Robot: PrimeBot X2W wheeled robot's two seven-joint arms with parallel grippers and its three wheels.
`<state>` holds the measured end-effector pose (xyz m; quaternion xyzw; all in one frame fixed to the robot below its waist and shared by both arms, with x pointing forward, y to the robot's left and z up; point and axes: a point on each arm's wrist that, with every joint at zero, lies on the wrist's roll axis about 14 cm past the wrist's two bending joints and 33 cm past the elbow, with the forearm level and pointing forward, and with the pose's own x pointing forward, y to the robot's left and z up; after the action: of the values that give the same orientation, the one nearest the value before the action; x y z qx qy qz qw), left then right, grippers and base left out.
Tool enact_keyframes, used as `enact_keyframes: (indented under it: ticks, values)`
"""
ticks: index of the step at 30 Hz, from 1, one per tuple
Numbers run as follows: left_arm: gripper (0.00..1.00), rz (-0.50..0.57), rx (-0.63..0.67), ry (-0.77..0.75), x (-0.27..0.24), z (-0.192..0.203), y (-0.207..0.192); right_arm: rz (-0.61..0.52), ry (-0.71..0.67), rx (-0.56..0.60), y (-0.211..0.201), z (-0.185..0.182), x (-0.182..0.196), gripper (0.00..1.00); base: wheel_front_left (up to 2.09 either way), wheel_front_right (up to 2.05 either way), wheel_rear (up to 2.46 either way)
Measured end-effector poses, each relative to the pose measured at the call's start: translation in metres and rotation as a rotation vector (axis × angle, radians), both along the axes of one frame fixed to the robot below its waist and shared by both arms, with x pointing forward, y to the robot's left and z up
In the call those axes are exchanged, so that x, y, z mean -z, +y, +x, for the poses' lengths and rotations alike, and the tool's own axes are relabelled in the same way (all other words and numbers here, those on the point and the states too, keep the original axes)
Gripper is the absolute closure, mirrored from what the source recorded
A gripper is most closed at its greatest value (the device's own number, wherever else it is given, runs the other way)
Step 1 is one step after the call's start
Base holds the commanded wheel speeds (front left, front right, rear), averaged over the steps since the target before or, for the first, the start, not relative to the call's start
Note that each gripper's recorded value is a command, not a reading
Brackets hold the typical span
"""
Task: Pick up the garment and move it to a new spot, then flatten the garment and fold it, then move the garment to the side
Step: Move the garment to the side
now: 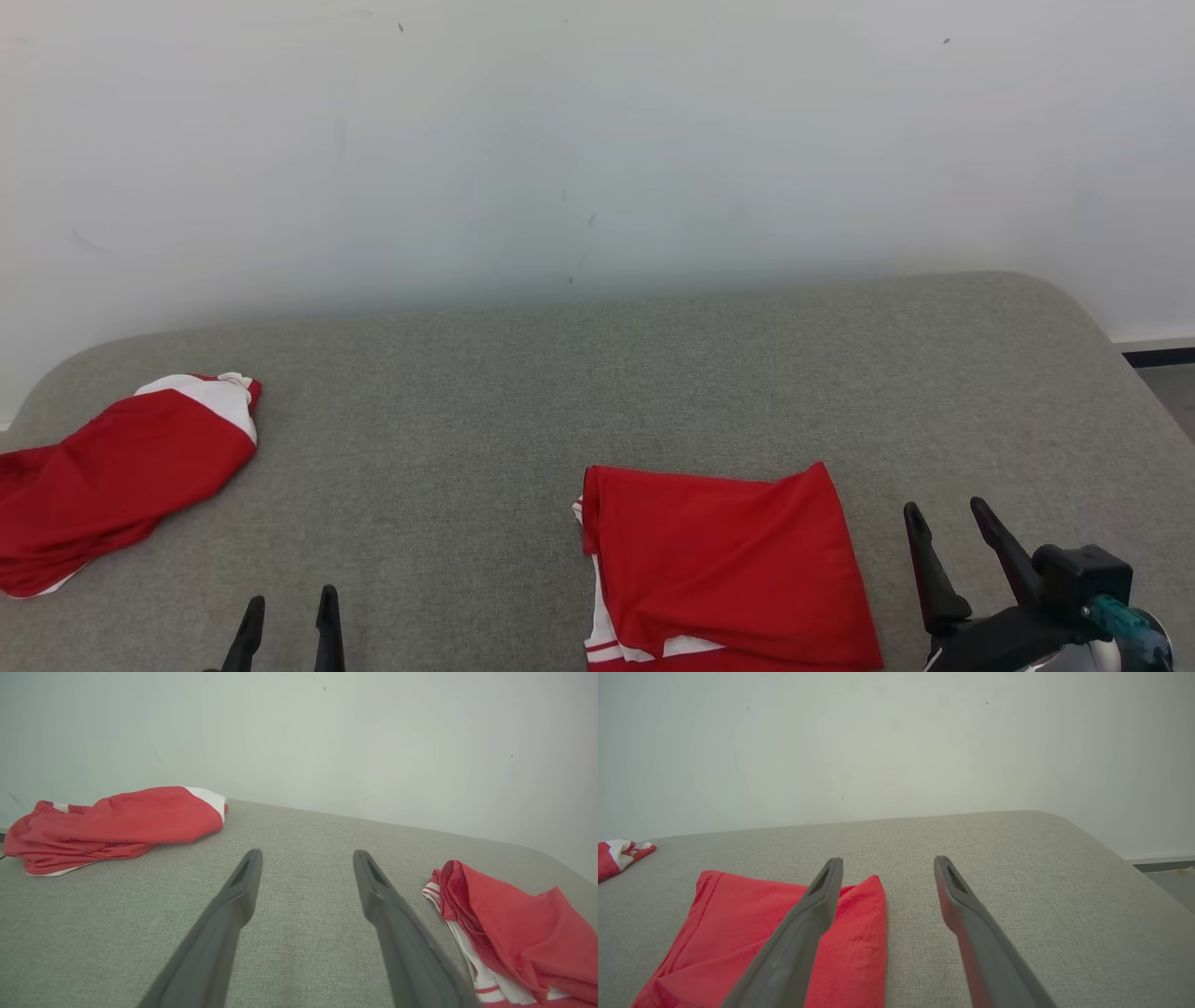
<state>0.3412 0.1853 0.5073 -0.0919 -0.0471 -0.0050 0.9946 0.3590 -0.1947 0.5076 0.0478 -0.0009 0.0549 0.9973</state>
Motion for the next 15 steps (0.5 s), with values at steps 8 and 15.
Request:
enact_keyframes:
  ticks: [8,15]
  values:
    - [0.00,-0.006,0.004,0.012,0.004,0.001,-0.003,-0.009,0.172,-0.045,0.006,0.018,0.018,0.00,0.00,0.00,0.00]
    - [0.00,-0.014,-0.012,0.034,0.010,0.000,-0.001,-0.026,0.443,-0.085,0.012,0.031,0.060,0.00,0.00,0.00,0.00]
